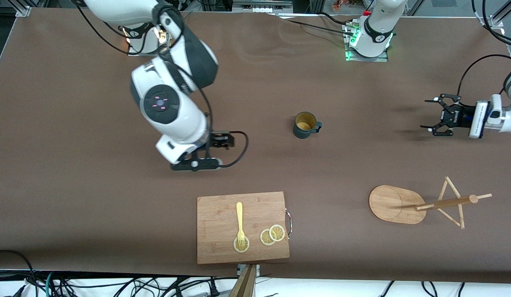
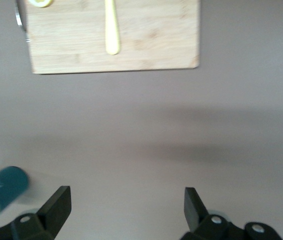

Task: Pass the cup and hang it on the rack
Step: 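Withdraw the right gripper while the left gripper reaches the mug handle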

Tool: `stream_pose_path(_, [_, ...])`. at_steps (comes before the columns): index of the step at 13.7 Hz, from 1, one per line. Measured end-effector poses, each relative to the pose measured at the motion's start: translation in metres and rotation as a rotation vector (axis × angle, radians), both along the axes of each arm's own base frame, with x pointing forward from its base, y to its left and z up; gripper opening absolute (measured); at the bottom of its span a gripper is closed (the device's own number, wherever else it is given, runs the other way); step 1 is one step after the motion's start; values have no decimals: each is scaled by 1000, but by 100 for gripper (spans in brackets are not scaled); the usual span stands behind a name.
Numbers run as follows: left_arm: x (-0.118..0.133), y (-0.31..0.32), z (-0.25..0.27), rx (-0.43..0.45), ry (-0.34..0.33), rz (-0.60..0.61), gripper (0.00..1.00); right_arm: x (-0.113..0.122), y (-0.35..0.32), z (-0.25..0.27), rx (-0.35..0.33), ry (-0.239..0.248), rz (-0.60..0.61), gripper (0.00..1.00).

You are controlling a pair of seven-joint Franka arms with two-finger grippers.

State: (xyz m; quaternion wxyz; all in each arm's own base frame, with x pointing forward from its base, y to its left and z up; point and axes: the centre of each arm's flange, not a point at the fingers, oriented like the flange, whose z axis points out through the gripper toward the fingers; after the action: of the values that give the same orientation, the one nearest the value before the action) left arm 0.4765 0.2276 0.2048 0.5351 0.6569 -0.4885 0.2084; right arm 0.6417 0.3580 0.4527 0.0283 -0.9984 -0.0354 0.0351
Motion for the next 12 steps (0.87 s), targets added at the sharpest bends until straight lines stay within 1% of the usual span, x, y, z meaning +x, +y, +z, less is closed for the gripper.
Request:
stream_pose_path(2, [7,-35,-7,-39,-58,-30,100,13,-42,15,-27,-3,54,100])
stream_pose_path(4, [8,-63,-19,-77,-114,-14,100,26,-90,21,-46,17,89,100])
stream_pose_path(6, [1,-89,-34,-108,-168,12,100,35,-137,28,-70,46,109,100])
stream_pose_path(8, [0,-116,-43,-122,-218,18,100,40,-178,34,-97,66,143,100])
stream_pose_path(10, [2,-144,-45,-130,-261,18,100,43,-222,48,-119,70,175,100])
stream_pose_path(12, [4,-173,-48,-147,-294,11,100,43,-269,65,-115,69,186,100])
